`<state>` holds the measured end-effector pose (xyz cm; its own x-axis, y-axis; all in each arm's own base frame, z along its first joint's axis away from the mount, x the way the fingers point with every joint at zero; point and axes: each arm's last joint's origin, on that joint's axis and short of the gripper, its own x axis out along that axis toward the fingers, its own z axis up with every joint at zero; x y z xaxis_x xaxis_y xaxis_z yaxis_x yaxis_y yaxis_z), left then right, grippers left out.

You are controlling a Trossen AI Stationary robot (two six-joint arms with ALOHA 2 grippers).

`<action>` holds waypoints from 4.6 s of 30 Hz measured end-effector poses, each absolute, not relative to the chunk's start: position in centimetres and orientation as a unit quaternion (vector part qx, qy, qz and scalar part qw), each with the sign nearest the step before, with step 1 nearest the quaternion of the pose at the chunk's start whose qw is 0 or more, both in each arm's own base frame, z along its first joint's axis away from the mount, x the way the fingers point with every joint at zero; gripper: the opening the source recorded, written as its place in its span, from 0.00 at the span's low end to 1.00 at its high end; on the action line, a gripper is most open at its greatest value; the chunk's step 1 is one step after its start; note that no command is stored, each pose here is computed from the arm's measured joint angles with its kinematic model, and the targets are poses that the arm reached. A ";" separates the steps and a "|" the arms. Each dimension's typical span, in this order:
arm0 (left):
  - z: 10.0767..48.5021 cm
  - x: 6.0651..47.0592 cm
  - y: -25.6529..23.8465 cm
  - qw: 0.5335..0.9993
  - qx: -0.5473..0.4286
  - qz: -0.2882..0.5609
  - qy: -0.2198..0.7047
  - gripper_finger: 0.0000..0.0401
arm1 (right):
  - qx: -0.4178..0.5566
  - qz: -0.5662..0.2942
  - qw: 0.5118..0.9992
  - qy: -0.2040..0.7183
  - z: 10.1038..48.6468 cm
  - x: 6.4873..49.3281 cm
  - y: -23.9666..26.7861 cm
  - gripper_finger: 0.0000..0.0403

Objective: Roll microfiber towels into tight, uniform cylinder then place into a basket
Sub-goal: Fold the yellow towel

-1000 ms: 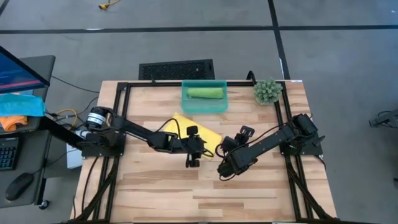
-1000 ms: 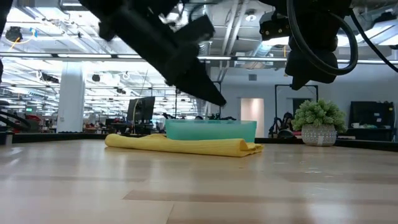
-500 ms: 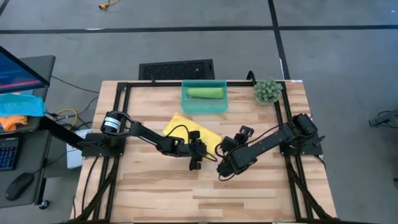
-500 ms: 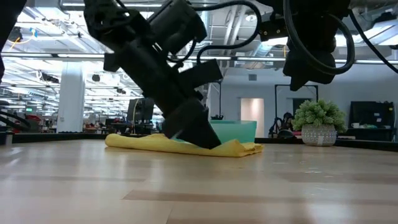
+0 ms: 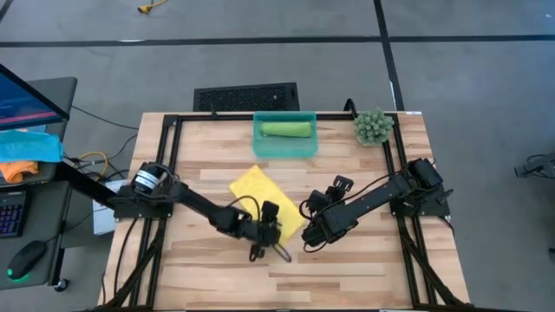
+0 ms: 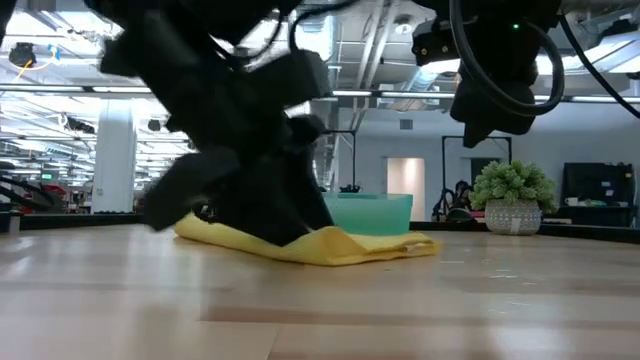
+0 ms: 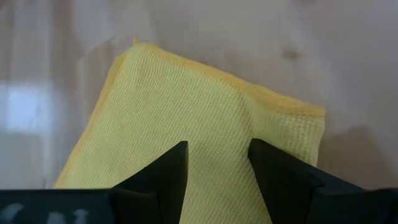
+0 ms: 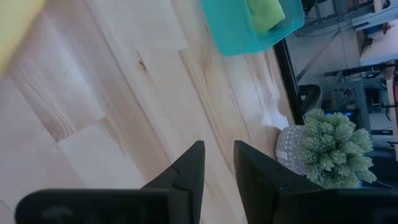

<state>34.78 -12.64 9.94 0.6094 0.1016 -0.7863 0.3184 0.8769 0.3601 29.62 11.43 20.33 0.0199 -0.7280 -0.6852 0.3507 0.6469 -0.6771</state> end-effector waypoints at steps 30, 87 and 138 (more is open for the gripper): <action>17.0 27.1 -20.6 0.683 0.386 0.124 0.608 0.43 | -0.166 -0.371 0.704 0.583 20.2 29.9 11.6 0.27; 11.0 33.4 -2.5 0.879 0.051 0.130 0.456 0.00 | -0.151 -0.350 0.721 0.579 19.9 31.3 10.6 0.27; 17.0 24.5 -16.5 0.866 0.105 -0.038 0.488 0.00 | -0.120 -0.104 0.876 0.454 19.8 33.0 20.3 0.28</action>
<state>24.51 -16.45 16.98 0.5207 0.0369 -0.8530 0.1673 0.9753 0.1443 32.95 20.26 19.77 0.5652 -0.2925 -0.7714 0.0737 0.9492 -0.3058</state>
